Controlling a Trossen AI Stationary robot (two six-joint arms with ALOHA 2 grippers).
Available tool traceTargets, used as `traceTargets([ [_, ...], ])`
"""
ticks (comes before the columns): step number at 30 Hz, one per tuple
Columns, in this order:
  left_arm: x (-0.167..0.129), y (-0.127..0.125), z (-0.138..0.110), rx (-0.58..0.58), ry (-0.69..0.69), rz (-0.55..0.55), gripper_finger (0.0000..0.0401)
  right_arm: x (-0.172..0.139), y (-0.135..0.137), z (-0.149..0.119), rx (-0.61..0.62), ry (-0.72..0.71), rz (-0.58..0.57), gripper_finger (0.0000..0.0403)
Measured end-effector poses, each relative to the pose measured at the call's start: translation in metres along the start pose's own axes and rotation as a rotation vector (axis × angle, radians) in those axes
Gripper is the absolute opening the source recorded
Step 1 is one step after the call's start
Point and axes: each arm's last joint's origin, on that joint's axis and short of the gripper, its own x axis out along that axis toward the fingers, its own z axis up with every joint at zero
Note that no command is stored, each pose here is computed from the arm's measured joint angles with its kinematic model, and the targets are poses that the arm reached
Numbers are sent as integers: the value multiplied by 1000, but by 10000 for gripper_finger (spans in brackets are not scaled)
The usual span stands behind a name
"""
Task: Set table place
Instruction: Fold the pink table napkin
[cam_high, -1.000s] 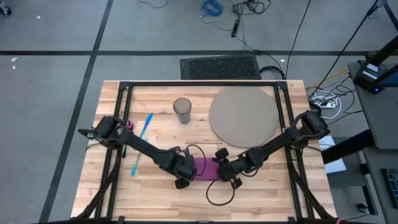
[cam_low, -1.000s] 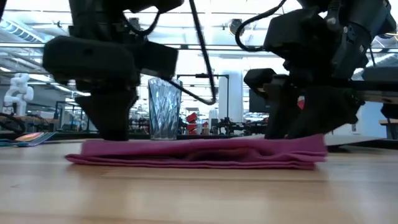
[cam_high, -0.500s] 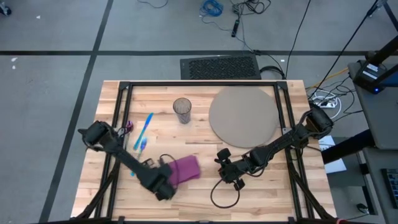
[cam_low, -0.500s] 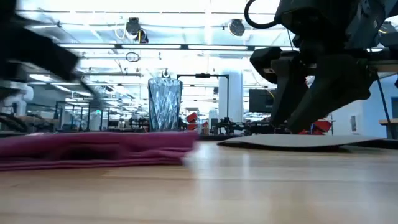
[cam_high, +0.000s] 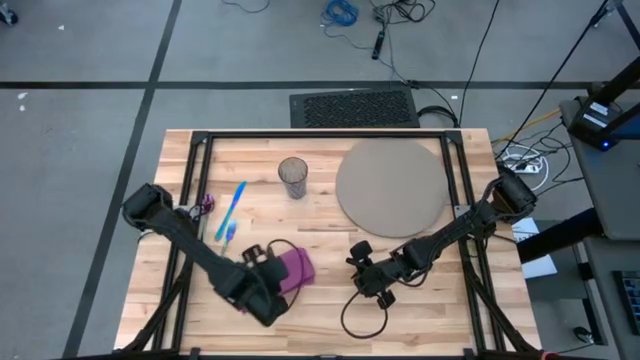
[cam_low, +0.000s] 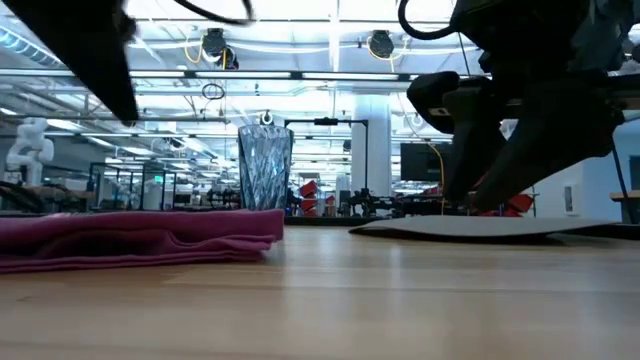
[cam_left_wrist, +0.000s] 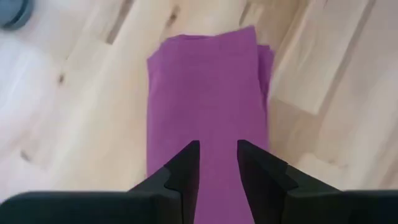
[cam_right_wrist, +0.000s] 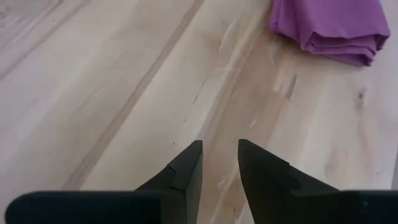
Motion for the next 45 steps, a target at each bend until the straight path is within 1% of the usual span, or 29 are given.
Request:
traceTargets([
  [4, 19, 9, 15, 116, 89, 1, 95, -1, 6, 1, -10, -7, 11, 89],
  [7, 37, 20, 24, 153, 150, 1, 95, -2, 10, 1, -19, -10, 18, 89],
  [9, 48, 29, 28, 156, 185, -7, 95, -2, 12, 2, -26, -12, 23, 89],
  [12, 61, 34, 35, 172, 190, -91, 95, -3, 15, 2, -30, -14, 28, 89],
  [15, 68, 36, 43, 178, 157, -156, 95, -3, 17, 2, -28, -16, 29, 89],
  [18, 73, 39, 44, 180, 166, -179, 95, -3, 17, 2, -25, -16, 29, 89],
  [20, 77, 40, 44, 180, 174, -215, 95, -3, 16, 2, -25, -16, 29, 89],
  [24, 87, 43, 33, 176, 215, -271, 95, -3, 16, 3, -25, -18, 28, 89],
  [26, 93, 46, 28, 153, 228, -266, 95, -3, 16, 3, -25, -21, 28, 89],
  [30, 104, 58, 14, 77, 280, -218, 95, -3, 16, 3, -22, -25, 27, 89],
  [33, 111, 67, 5, 8, 304, -143, 95, -3, 16, 3, -18, -25, 27, 89],
  [37, 116, 76, 5, -120, 322, -96, 95, -3, 16, 3, -16, -26, 27, 89],
  [45, 121, 92, 12, -178, 341, -35, 95, -3, 16, 4, -8, -26, 28, 89],
])
